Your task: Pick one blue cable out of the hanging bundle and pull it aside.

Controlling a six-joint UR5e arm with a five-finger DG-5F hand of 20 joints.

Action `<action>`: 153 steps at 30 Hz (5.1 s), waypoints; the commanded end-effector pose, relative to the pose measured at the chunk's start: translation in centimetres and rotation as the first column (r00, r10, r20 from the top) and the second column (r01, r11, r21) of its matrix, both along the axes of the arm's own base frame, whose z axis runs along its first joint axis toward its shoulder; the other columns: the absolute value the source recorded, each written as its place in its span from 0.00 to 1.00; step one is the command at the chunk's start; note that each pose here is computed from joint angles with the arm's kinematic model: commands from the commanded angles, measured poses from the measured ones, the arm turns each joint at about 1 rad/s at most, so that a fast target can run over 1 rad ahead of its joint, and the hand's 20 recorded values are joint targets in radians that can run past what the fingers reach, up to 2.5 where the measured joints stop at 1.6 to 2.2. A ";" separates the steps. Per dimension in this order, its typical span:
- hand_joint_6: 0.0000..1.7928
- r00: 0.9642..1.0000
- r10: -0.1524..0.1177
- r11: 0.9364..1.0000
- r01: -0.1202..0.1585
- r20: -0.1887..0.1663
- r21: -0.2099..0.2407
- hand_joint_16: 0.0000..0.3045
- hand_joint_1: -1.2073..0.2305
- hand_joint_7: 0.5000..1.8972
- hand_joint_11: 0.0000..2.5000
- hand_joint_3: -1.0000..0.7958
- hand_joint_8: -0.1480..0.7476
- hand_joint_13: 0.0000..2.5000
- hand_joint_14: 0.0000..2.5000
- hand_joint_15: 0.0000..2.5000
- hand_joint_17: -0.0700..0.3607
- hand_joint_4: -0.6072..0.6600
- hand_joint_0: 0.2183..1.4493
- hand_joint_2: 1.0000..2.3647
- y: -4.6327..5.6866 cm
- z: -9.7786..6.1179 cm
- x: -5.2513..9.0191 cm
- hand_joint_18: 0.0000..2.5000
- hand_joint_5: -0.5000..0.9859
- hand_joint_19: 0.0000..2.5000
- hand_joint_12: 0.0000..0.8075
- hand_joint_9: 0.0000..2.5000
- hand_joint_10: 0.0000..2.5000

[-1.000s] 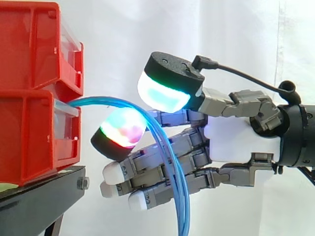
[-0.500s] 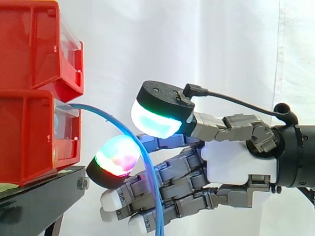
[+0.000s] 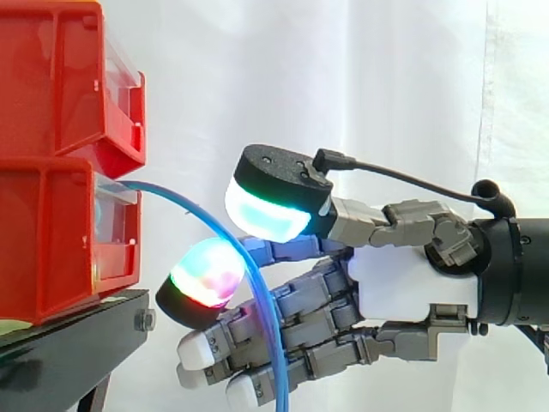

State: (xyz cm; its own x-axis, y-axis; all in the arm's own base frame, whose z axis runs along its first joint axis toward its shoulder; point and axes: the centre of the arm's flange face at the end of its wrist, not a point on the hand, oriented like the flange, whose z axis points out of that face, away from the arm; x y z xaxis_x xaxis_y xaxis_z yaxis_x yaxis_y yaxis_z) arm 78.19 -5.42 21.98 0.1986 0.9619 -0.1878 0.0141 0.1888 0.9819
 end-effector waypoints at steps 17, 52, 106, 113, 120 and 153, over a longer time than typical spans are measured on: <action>0.28 0.998 -0.034 0.999 0.034 -0.043 0.000 0.18 0.49 0.44 0.10 0.29 0.49 0.17 0.00 0.07 0.45 0.69 0.23 0.00 -0.8 -1.0 -0.2 0.17 0.28 0.17 0.47 0.28 0.00; 0.48 0.992 -0.069 0.997 0.066 -0.104 -0.038 0.16 0.24 0.16 0.16 0.28 0.46 0.20 0.00 0.08 0.42 0.58 0.36 0.00 -1.0 4.2 0.7 0.21 0.21 0.15 0.45 0.28 0.01; 0.52 0.982 -0.047 0.999 0.045 -0.185 -0.019 0.16 0.26 0.24 0.20 0.36 0.49 0.25 0.00 0.11 0.42 0.49 0.37 0.01 0.4 5.6 -0.8 0.26 0.21 0.19 0.46 0.33 0.01; 0.49 0.982 -0.047 0.999 0.045 -0.185 -0.016 0.16 0.42 0.29 0.19 0.33 0.51 0.26 0.00 0.13 0.42 0.53 0.29 0.01 0.3 5.6 -0.8 0.26 0.24 0.21 0.46 0.37 0.01; 0.47 0.982 -0.047 0.999 0.047 -0.183 -0.005 0.17 0.46 0.32 0.19 0.36 0.52 0.26 0.00 0.13 0.43 0.54 0.28 0.01 0.3 5.6 -0.8 0.25 0.24 0.22 0.47 0.38 0.01; 0.52 0.984 -0.011 1.000 0.016 -0.179 0.026 0.15 0.23 0.31 0.21 0.28 0.46 0.26 0.00 0.12 0.41 0.39 0.46 0.00 0.8 5.6 -0.7 0.27 0.20 0.19 0.44 0.35 0.01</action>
State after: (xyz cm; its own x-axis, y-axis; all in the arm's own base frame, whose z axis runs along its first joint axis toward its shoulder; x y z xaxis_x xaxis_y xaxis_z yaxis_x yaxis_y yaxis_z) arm 77.47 -4.75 27.53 0.1794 0.9633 -0.1998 0.1940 0.1645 0.9671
